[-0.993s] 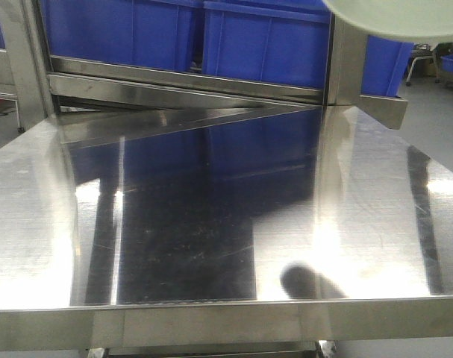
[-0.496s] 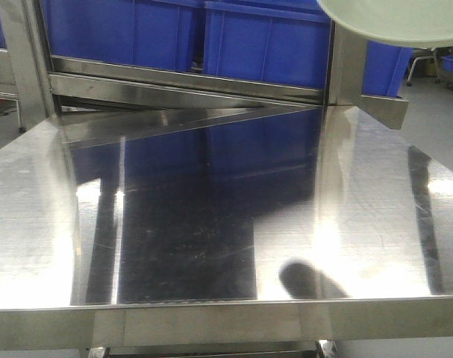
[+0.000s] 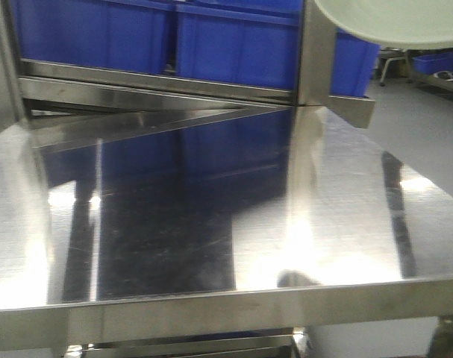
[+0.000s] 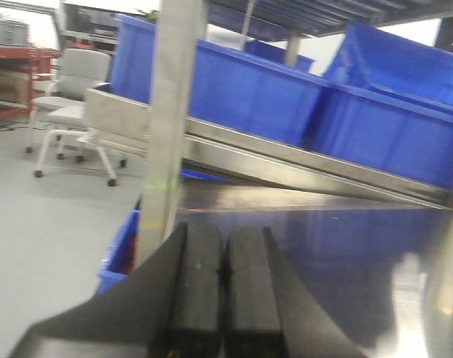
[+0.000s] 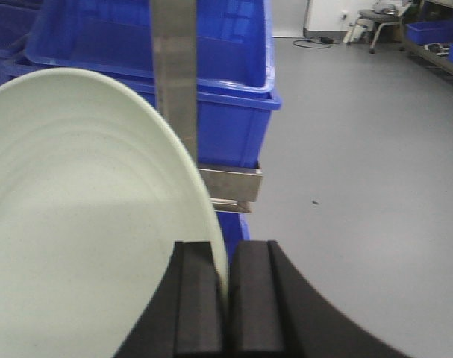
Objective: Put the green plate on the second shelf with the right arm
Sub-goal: 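Drive the base across the room holding the plate in the right gripper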
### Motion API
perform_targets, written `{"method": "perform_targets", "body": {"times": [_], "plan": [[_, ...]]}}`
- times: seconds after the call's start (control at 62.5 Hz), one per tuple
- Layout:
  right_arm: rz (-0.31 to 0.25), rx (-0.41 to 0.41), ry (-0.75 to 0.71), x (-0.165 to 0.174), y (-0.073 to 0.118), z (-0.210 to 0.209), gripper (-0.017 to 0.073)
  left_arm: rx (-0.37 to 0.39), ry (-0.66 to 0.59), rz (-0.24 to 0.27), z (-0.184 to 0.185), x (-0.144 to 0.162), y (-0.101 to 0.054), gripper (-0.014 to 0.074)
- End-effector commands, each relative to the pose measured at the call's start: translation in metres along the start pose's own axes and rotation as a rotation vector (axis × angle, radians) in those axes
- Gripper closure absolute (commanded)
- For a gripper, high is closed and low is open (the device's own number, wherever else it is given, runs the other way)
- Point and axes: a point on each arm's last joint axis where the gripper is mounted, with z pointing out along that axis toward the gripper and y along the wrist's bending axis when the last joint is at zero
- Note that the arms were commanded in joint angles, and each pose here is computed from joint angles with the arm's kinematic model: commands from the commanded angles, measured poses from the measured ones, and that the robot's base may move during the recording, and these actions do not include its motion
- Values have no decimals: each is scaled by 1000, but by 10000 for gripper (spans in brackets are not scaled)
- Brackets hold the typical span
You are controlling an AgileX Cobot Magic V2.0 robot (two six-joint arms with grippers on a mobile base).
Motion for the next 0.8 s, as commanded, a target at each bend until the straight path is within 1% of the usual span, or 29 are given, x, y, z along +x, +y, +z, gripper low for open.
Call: {"method": "perform_targets", "body": {"times": [0.0, 0.785], "plan": [[7, -40, -126, -20, 4, -4, 506, 5, -58, -9, -1, 5, 1, 463], [7, -40, -125, -19, 4, -4, 506, 5, -58, -9, -1, 5, 1, 463]]}}
